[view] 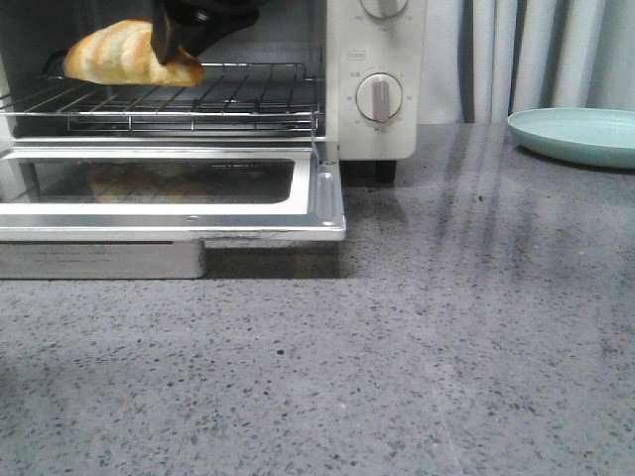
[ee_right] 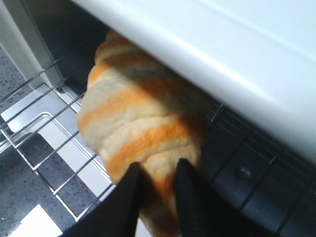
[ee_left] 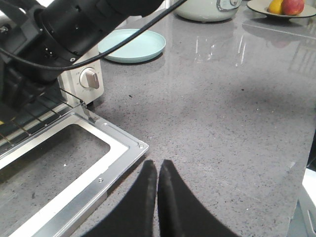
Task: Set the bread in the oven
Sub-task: 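Lower the roll onto the wire rack and open the right gripper, then withdraw the right gripper out of the oven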
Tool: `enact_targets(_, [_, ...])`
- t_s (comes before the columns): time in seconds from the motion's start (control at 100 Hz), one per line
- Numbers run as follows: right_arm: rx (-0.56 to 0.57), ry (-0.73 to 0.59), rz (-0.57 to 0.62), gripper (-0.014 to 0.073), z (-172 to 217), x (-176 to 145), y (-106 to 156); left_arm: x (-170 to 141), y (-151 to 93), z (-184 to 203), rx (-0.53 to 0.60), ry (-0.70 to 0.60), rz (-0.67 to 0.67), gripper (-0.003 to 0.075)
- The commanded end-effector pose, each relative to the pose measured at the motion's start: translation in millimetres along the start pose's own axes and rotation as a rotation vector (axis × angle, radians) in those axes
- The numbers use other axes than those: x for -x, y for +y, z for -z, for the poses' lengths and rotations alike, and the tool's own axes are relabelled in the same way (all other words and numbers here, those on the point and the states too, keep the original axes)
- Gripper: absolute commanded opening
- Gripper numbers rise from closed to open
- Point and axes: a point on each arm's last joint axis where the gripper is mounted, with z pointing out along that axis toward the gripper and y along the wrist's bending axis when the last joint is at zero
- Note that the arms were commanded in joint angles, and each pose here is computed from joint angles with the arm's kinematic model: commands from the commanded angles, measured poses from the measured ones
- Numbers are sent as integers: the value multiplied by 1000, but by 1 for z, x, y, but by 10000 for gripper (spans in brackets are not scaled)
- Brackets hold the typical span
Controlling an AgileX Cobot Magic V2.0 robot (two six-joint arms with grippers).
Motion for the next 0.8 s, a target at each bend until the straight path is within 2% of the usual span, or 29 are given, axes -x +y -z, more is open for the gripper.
enact_targets(0.0, [-11, -163, 4, 416, 29, 31, -4, 12, 2, 3, 27, -66, 8, -22])
enact_targets(0.04, [-11, -161, 4, 487, 29, 30, -4, 12, 2, 3, 31, -68, 7, -22])
enact_targets(0.09, [-11, -161, 4, 522, 29, 30, -4, 12, 3, 3, 36, -72, 7, -22])
enact_targets(0.22, [-12, -138, 1, 484, 33, 30, -5, 14, 5, 4, 65, -94, 9, -22])
enact_targets(0.27, [-8, -118, 1, 447, 38, 30, -3, 16, 6, 7, 94, -124, 24, -22])
enact_targets(0.34, [1, -83, 6, 350, 49, 31, 2, 20, 6, 15, 146, -188, 40, -22])
enact_targets(0.43, [26, -52, 34, 143, 68, 32, 15, 25, 5, 28, 215, -279, 28, -22])
enact_targets(0.48, [41, -64, 61, 3, 80, 33, 24, 27, 3, 37, 252, -326, 6, -22])
enact_targets(0.52, [54, -91, 82, -76, 92, 35, 31, 27, 2, 42, 278, -352, -8, -22])
enact_targets(0.63, [47, -122, 182, -50, 129, 24, 41, 18, -2, 55, 349, -409, -6, -22])
enact_targets(0.68, [21, -139, 239, -50, 149, 15, 38, 10, -3, 61, 402, -427, -11, -22])
enact_targets(0.79, [-8, -220, 268, -50, 203, -16, 24, -11, -6, 74, 512, -473, 0, -22])
